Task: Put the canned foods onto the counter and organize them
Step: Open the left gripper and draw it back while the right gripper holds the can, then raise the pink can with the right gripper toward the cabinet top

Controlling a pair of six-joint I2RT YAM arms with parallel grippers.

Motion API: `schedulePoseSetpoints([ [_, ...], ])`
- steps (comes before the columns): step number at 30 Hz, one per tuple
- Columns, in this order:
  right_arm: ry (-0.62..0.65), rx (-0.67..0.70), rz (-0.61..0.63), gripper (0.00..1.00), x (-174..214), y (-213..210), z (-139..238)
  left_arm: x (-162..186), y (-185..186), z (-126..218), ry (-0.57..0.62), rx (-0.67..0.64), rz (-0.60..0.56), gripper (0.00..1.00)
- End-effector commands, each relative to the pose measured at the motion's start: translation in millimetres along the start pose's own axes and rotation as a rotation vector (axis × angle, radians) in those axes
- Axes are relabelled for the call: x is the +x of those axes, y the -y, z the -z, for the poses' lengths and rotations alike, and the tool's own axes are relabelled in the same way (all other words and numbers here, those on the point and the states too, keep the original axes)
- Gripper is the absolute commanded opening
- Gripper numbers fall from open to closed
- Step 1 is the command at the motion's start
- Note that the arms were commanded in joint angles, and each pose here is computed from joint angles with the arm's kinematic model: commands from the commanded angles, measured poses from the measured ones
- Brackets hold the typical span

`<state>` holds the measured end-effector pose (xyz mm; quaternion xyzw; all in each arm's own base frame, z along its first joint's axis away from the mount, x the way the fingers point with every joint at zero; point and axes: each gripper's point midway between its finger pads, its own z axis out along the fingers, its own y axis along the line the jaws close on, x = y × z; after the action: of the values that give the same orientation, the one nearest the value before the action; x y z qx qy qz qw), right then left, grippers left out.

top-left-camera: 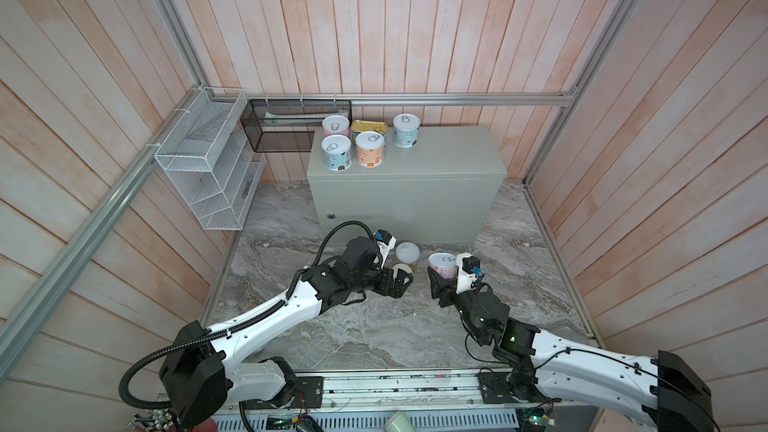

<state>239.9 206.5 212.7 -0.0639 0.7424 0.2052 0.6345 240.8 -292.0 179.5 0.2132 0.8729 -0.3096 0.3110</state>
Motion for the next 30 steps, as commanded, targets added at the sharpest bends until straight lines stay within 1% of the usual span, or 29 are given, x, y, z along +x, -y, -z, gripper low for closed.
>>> schedulePoseSetpoints([
  [1, 0.05, 0.026, -0.088, 0.68, -25.3, -0.2, -1.6, -11.7, -7.8, 3.2, 0.132, -0.018, -0.066, 1.0],
  [6, 0.024, 0.053, -0.103, 0.68, -30.1, -1.1, -5.1, -12.5, -17.8, 4.1, 0.239, -0.043, -0.149, 1.0],
  [10, 0.012, 0.069, -0.105, 0.68, -41.1, -3.7, -6.7, -10.0, -24.5, 4.5, 0.324, -0.055, -0.215, 1.0],
  [12, 0.016, 0.058, -0.101, 0.68, -50.4, -8.1, -7.5, -8.1, -28.2, 4.4, 0.347, -0.063, -0.217, 1.0],
  [16, 0.002, 0.033, -0.093, 0.68, -67.4, -18.7, -11.3, -0.8, -28.9, 5.6, 0.404, -0.023, -0.182, 1.0],
  [20, 0.023, -0.022, -0.104, 0.68, -82.3, -33.7, -15.0, 14.6, -35.5, -4.5, 0.36, -0.024, -0.158, 1.0],
  [24, 0.04, -0.04, -0.109, 0.68, -94.1, -42.9, -19.9, 20.9, -32.6, -11.9, 0.328, 0.005, -0.153, 1.0],
  [30, 0.087, -0.067, -0.126, 0.68, -118.4, -53.9, -21.6, 23.9, -36.4, -10.4, 0.342, -0.003, -0.133, 1.0],
])
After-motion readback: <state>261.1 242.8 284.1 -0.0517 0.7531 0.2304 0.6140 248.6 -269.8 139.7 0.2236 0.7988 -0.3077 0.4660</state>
